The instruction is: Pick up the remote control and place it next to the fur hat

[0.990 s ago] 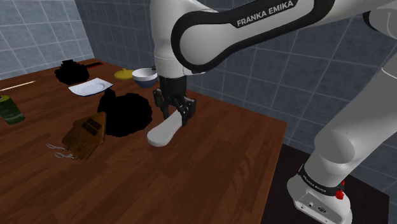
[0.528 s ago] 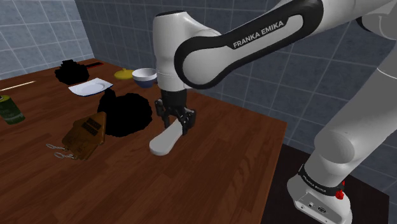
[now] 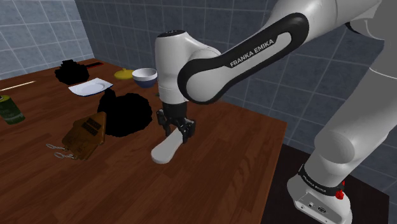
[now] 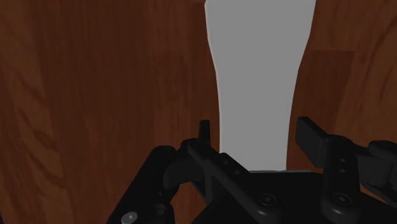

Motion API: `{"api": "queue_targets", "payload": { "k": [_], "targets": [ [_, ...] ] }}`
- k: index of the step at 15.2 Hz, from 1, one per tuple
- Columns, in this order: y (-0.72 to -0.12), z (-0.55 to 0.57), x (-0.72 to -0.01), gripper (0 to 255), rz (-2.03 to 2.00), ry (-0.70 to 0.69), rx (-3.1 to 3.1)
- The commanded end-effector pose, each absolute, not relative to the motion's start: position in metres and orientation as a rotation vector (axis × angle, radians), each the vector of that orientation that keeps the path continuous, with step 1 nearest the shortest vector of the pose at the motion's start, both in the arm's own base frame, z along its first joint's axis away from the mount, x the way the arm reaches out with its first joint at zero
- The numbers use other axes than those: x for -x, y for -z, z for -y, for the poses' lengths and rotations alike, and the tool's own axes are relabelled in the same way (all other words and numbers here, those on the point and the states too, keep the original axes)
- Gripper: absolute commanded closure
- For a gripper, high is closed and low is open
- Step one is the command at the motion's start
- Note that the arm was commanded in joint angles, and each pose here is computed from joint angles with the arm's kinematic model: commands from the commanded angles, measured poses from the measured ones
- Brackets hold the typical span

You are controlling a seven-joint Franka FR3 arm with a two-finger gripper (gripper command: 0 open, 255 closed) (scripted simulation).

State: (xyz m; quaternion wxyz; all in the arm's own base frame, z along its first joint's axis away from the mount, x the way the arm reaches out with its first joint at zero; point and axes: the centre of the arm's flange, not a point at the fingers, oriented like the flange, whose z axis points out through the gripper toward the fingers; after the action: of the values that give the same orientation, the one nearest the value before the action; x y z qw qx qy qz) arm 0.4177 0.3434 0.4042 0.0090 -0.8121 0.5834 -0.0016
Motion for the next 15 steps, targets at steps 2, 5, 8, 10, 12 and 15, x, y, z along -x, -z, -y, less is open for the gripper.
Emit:
{"api": "queue_targets", "payload": {
  "k": [2,5,8,10,12,15],
  "targets": [
    [-0.387,-0.343,-0.417,255,-1.822,0.005,2.536],
    [-0.371,-0.343,-0.417,255,-1.822,0.005,2.536],
    [-0.355,-0.343,-0.417,255,-1.822,0.005,2.536],
    [-0.347,-0.343,-0.417,255,-1.822,0.005,2.536],
    [-0.347,-0.343,-0.417,255,-1.822,0.005,2.536],
    [-0.347,-0.343,-0.417,255,-1.822,0.005,2.536]
  ]
}}
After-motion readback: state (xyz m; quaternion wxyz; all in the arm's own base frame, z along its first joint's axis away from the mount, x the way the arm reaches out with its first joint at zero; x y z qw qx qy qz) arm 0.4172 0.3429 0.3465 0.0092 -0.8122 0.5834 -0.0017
